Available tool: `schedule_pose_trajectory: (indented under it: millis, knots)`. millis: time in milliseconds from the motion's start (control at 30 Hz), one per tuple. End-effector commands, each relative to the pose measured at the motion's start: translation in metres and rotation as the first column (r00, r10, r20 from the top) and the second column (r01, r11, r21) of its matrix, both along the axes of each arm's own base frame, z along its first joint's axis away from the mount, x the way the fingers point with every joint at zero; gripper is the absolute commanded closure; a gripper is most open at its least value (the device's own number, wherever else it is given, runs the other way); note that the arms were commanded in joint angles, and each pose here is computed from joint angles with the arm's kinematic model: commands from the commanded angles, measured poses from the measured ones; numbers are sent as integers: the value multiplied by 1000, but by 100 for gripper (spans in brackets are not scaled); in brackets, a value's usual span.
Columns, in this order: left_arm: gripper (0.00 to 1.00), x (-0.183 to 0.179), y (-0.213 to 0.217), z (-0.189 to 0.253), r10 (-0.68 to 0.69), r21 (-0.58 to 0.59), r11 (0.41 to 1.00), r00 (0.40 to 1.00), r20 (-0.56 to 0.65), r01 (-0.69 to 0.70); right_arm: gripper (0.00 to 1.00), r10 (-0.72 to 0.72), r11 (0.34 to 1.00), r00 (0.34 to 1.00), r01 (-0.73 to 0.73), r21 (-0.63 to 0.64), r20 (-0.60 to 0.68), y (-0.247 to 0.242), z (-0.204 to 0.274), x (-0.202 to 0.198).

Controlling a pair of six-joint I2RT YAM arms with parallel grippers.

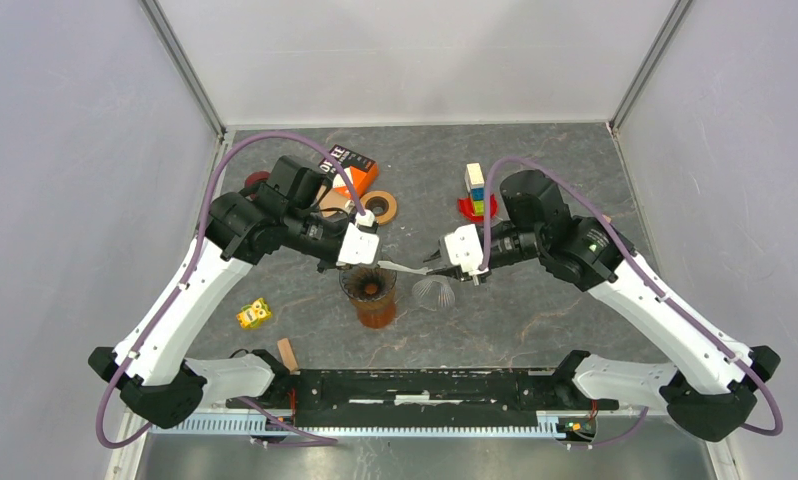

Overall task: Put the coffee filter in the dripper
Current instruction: Place the coffee filter in the coffee dripper.

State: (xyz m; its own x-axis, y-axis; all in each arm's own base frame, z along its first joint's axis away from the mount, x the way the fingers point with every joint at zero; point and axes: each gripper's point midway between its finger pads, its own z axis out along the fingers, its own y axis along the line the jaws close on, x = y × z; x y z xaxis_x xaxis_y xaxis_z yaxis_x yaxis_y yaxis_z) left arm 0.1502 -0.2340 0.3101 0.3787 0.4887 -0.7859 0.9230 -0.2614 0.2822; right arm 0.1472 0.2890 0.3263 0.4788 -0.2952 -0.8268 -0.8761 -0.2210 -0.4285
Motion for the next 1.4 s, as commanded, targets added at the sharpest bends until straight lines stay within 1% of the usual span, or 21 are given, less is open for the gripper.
schedule_pose_trajectory:
  millis: [0,367,667,933,1367]
  knots:
    - [98,-2,-3,5,-47,-18,999,998,42,47,70,79,997,996,-80,-11,-39,2,-11,-12]
    - [98,7,-5,2,10,-11,1000,1000,23,-10,73,71,997,997,-72,-10,-23,-1,-14,-12]
    - [98,10,-5,-3,25,3,1000,1000,18,-25,72,50,999,999,-50,-3,-3,-2,-8,-9]
    - [98,13,-6,-4,45,1,999,999,8,-45,71,59,998,998,-59,-5,-20,0,-12,-10]
    - [98,14,-6,-3,54,1,999,999,7,-54,70,41,999,999,-41,-5,-12,-1,-12,-6]
